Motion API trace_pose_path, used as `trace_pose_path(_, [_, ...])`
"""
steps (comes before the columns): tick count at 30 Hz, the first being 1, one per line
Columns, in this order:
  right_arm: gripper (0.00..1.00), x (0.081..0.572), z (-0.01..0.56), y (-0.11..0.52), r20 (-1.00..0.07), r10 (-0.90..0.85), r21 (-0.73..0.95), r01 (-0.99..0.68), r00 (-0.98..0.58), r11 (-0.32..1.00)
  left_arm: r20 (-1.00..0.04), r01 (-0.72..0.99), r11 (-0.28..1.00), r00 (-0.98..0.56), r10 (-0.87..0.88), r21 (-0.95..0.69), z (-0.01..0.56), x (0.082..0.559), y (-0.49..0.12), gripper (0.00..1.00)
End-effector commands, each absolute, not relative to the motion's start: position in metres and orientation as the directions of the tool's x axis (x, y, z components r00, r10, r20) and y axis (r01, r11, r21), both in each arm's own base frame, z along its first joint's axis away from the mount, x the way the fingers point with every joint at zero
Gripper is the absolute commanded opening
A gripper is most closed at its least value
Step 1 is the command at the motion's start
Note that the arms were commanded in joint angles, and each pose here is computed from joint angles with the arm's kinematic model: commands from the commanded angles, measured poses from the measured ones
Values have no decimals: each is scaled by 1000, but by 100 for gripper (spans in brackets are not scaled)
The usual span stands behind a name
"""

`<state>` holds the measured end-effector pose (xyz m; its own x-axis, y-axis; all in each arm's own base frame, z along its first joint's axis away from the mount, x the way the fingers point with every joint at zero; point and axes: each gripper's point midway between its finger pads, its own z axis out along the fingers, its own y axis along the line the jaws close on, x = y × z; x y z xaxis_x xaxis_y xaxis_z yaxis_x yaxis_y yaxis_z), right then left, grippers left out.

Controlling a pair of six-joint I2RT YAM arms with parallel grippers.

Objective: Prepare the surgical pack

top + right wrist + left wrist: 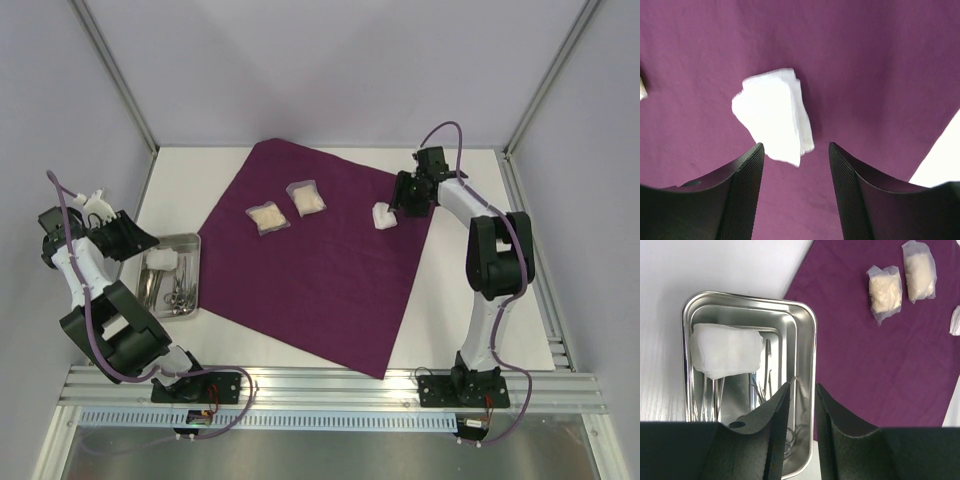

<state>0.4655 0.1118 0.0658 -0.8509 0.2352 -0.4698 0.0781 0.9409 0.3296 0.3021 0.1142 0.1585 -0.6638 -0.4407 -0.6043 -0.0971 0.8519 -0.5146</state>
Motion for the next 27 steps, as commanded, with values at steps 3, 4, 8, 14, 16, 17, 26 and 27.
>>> trace_pose_path(3, [55,488,59,113,-467,219,377,31,-856,926,-643,-59,865,-644,-415,-499,177,305,113,35])
trace_pose_path(4, [54,488,56,116,-459,223,395,27,-860,918,-643,-58,865,-644,-413,-498,177,305,112,35])
trace_pose_path(8, [51,490,37,125,-425,227,435,22,-876,900,-641,-60,865,-646,-415,-499,176,304,112,35])
trace_pose_path(14, [50,482,15,140,-359,238,518,19,-902,855,-640,-60,863,-645,-417,-502,175,305,112,35])
trace_pose_path(16, [48,480,14,145,-348,243,545,15,-905,838,-640,-57,862,-646,-416,-503,176,305,111,35])
trace_pose_path(17, [47,480,11,147,-345,245,555,14,-906,832,-640,-58,862,-645,-417,-503,176,305,111,35])
trace_pose_path(26, [34,472,10,160,-298,263,628,20,-918,778,-640,-52,858,-644,-419,-510,178,306,108,35])
trace_pose_path(27, [31,471,9,159,-299,264,623,22,-917,782,-640,-51,858,-645,-418,-510,178,306,108,35])
